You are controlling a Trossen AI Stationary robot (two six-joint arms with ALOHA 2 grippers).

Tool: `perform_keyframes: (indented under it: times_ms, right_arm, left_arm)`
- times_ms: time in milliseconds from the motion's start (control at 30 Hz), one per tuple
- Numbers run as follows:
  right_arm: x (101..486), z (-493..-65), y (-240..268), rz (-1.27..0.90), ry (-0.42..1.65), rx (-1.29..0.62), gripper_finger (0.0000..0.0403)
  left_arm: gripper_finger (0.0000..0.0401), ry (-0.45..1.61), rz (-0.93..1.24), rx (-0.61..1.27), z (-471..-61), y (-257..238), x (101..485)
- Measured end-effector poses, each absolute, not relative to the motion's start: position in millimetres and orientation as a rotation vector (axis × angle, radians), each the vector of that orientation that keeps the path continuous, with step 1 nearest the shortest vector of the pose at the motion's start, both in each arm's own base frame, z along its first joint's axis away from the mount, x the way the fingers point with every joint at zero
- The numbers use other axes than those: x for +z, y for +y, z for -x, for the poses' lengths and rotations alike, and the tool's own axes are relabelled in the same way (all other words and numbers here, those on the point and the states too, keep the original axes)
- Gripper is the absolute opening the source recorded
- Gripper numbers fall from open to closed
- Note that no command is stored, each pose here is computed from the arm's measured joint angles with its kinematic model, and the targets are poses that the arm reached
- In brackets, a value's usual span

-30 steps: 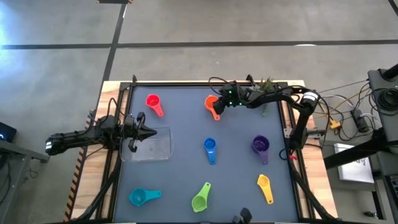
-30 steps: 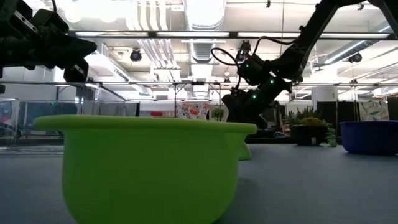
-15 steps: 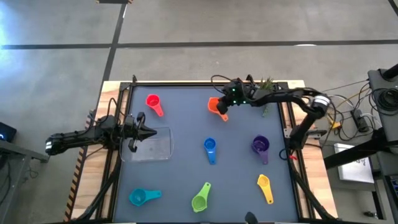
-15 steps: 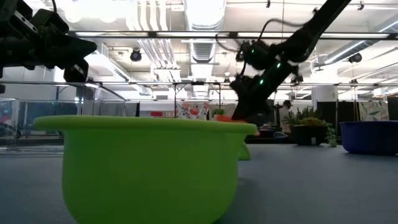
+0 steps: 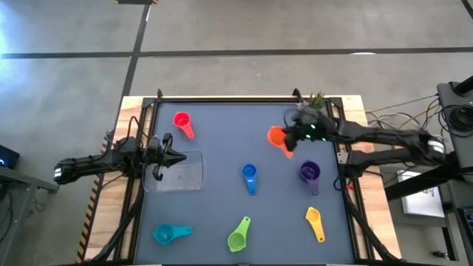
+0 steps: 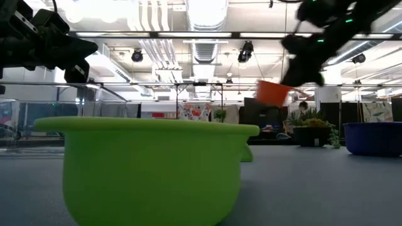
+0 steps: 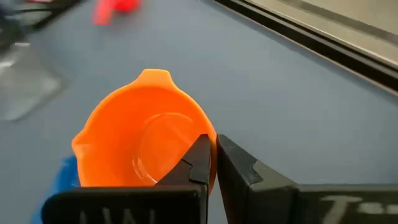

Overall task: Nest measuring cups in basket
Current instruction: Stack the orange measuring cup on top of the violet measuring cup

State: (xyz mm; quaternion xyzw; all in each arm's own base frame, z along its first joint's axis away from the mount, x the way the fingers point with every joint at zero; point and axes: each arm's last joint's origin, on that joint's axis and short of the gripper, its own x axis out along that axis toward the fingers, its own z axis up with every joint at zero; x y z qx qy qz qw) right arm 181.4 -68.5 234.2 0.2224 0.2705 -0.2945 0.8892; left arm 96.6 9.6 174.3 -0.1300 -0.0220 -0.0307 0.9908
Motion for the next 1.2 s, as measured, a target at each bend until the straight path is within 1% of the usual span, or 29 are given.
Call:
perform_keyframes:
  times_ms: [67,133,300,567,800,900,1033,1200]
  right_arm:
    - [234.4,-163.6,-56.6,-0.502,0.583,-0.695,0.0009]
    - [235.8,-149.2,-46.2,-0.561,0.592,-0.731,0.0009]
    - [240.1,-126.9,-28.5,-0.685,0.580,-0.721,0.0009]
    - [231.9,-101.3,-9.7,-0.804,0.744,-0.747,0.0009]
    - [228.5,-89.8,0.4,-0.842,0.826,-0.738,0.0009]
    - [228.8,-91.6,3.4,-0.840,0.840,-0.712,0.0009]
    - [226.1,-96.6,4.6,-0.820,0.882,-0.726,0.0009]
    - [219.6,-105.3,6.4,-0.776,0.973,-0.734,0.0009]
  left_arm:
    - [0.0000,-0.044,0.261,-0.062,-96.6,9.6,174.3]
    - [0.0000,-0.044,0.261,-0.062,-96.6,9.6,174.3]
    - [0.0000,-0.044,0.261,-0.062,-96.6,9.6,174.3]
    - [0.0000,-0.044,0.261,-0.062,-96.6,9.6,174.3]
    - [0.0000,-0.044,0.261,-0.062,-96.6,9.6,174.3]
    - [0.0000,-0.044,0.261,-0.062,-96.6,9.6,174.3]
    - [0.0000,-0.044,0.261,-0.062,-96.6,9.6,174.3]
    - [0.0000,-0.044,0.261,-0.062,-96.6,9.7,174.2]
